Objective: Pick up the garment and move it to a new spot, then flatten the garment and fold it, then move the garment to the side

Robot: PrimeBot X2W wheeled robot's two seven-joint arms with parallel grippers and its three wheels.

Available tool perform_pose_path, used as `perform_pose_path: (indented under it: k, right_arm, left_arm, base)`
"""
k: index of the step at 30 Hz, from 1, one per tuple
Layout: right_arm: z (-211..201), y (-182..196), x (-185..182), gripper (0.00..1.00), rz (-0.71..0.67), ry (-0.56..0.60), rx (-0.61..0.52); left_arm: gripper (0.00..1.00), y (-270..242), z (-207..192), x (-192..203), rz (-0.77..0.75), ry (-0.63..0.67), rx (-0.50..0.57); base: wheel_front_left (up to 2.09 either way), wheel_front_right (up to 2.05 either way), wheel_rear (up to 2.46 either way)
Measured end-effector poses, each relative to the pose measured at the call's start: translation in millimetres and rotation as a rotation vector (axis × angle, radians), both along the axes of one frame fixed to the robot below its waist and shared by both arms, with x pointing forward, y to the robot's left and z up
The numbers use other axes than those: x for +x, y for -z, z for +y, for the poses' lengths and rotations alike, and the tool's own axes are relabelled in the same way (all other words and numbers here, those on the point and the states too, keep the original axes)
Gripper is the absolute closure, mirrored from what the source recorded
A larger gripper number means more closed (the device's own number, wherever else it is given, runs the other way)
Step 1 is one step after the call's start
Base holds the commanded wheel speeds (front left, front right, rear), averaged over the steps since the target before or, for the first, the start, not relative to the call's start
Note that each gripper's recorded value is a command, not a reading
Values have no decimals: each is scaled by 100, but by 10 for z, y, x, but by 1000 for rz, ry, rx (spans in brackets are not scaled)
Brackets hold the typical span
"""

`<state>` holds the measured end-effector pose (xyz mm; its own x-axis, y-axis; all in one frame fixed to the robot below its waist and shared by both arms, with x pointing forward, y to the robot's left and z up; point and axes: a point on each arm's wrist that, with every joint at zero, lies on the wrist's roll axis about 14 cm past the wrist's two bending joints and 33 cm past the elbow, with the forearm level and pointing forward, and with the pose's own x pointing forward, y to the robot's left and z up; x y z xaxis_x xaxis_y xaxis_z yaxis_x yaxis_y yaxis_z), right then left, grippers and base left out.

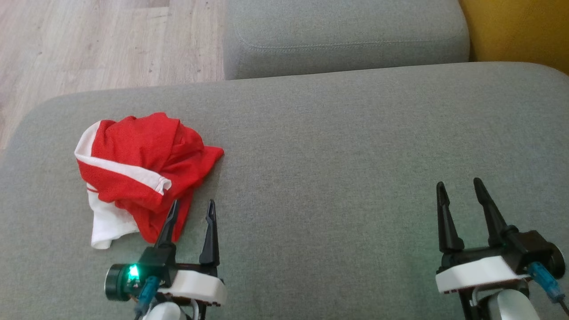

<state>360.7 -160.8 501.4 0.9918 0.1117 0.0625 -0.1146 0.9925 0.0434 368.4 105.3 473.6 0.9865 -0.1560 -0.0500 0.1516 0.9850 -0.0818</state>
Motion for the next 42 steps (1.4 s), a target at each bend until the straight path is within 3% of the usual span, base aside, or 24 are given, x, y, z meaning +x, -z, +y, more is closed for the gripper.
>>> perform_pose_path:
  k: [20,42]
  right_arm:
    - [124,62,4,0,21,-37,9]
    - [1186,2,93,0,17,-354,50]
  left_arm:
    - [0,5,86,-18,-1,-13,-13]
    - [0,66,966,-436,12,-287,12]
  base:
    - [0,0,0]
    - [0,0,0]
